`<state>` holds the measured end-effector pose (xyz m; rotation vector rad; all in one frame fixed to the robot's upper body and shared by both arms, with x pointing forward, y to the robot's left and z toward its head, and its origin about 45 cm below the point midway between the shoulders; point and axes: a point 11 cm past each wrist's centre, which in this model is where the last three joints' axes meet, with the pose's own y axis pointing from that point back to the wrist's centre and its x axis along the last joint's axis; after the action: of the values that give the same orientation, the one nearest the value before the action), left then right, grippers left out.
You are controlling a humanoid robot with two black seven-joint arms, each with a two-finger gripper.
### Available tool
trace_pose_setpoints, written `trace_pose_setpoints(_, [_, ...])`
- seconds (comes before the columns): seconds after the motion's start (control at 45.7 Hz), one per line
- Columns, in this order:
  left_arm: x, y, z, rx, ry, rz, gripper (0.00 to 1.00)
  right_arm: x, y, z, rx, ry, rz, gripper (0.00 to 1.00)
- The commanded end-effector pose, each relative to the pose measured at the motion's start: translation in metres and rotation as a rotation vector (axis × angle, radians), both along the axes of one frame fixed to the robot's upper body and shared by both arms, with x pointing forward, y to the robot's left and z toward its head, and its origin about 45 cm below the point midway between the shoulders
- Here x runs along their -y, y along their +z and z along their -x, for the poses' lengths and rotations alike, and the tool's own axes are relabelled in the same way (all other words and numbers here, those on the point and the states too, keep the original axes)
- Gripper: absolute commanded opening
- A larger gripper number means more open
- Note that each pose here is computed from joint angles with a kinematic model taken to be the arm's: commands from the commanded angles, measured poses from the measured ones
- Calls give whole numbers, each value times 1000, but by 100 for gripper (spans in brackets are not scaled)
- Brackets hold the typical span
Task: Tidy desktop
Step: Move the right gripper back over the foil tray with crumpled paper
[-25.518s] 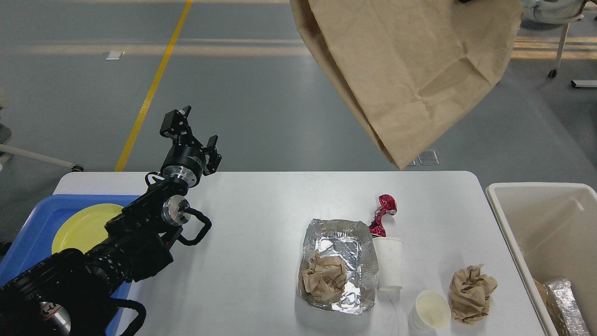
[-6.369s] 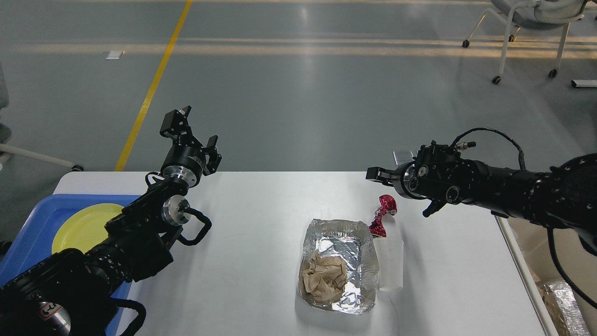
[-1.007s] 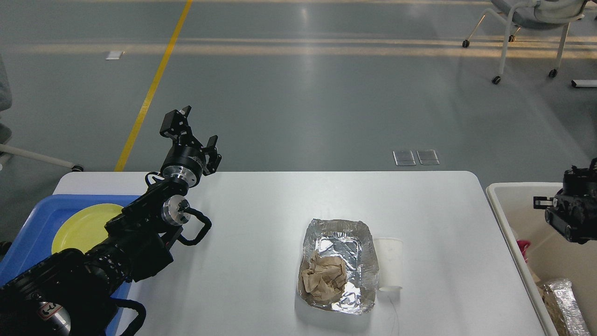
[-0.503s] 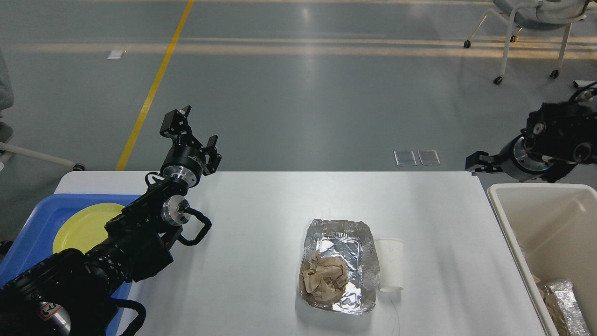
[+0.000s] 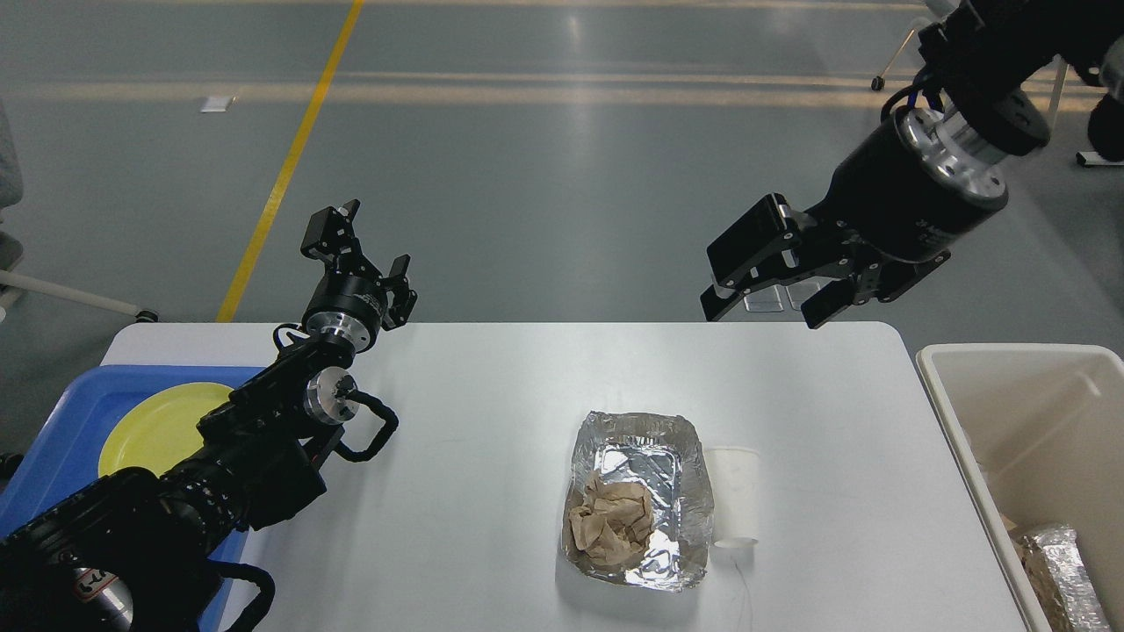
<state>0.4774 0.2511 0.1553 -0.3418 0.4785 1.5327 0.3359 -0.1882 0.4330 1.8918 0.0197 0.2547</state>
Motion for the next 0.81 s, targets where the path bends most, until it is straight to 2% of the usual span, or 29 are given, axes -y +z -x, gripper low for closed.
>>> trace_pose_setpoints(0.0, [0, 0, 0, 0, 0, 0, 100, -20, 33, 21, 11, 77, -85, 100])
trace_pose_setpoints(0.109, [0, 0, 0, 0, 0, 0, 100, -27, 50, 27, 46, 103, -136, 100])
trace_pose_setpoints(0.219, [0, 0, 0, 0, 0, 0, 100, -22, 45, 23, 37, 89, -132, 100])
trace_pose_setpoints(0.416, [0, 0, 0, 0, 0, 0, 100, 10, -23, -5, -63, -8, -71, 100])
trace_pose_setpoints(0.635, [0, 0, 0, 0, 0, 0, 100, 35, -120, -46, 33, -201, 27, 100])
trace_pose_setpoints(0.788, [0, 0, 0, 0, 0, 0, 100, 34, -182, -53, 79, -267, 70, 100])
